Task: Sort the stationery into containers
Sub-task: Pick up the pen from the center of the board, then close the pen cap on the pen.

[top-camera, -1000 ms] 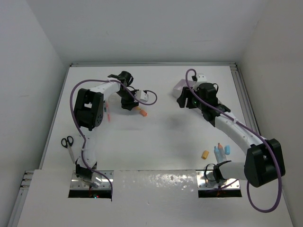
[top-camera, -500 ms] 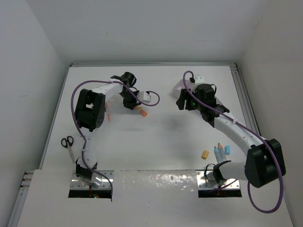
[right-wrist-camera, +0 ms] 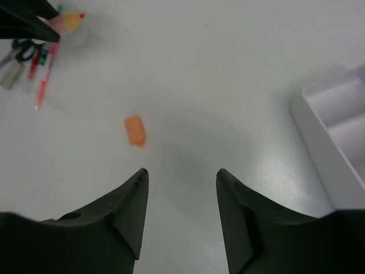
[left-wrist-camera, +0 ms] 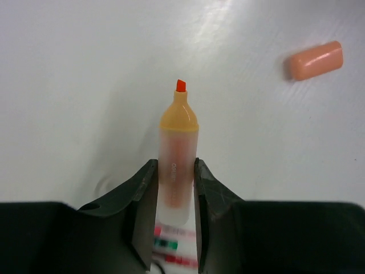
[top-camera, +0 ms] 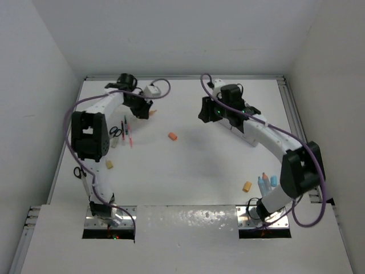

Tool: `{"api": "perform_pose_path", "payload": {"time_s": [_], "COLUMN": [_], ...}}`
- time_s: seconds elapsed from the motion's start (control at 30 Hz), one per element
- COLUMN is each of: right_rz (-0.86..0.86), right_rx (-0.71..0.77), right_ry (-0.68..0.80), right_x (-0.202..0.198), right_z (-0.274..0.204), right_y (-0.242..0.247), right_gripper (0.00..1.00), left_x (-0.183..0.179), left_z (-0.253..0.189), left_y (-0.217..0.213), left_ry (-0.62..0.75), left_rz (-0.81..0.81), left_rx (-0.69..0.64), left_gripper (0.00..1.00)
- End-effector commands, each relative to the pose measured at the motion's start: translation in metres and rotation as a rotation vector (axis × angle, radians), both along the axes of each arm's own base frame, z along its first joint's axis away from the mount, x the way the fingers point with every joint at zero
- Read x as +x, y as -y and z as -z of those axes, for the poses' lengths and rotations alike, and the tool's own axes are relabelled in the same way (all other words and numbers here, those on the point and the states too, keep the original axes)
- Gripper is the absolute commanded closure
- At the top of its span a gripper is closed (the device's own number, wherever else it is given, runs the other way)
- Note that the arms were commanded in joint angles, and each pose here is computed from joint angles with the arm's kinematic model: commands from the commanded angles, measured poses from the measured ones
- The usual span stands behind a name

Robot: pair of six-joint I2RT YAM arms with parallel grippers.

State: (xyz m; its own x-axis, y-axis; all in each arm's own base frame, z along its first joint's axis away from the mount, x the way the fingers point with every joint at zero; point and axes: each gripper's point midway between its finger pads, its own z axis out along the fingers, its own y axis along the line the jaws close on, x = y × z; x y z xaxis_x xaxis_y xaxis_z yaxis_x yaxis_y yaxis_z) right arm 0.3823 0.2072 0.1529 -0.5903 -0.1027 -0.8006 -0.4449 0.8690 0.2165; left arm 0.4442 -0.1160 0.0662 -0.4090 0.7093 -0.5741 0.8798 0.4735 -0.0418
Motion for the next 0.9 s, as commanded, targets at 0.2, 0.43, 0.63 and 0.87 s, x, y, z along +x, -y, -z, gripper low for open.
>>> {"api": "perform_pose_path", "payload": {"time_s": [0.2,0.43,0.63,0.87], "right_rz": [-0.338,-0.417,-0.442,-0.46], "right_rx": [-0.079,-0.2,-0.211,-0.299], "right_ry": [-0.107,-0.197,-0.283,-0.287], "right_x": [0.04,0.05,0.028,0.008], "right_z": [0.028,0.094,0.133,0.158], "right_y": [-0.125,-0.153,-0.147,-0.153], "right_gripper": [0.36,0.32,0.35,0.42], "left_x": [-0.022,-0.052,-0.056,-0.061], "left_z": [-0.126,-0.121,-0.131,-0.127], "left_y": [-0.081,-0.083,-0.084,-0.09], "left_ry": [0.111,0.069,0.107,0.125], "left_rz": [-0.52,-0.509,-0.525,-0.56], "left_rx": [-0.335,-0.351,-0.346,-0.31], "left_gripper": [1.0,1.0,1.0,1.0]}}
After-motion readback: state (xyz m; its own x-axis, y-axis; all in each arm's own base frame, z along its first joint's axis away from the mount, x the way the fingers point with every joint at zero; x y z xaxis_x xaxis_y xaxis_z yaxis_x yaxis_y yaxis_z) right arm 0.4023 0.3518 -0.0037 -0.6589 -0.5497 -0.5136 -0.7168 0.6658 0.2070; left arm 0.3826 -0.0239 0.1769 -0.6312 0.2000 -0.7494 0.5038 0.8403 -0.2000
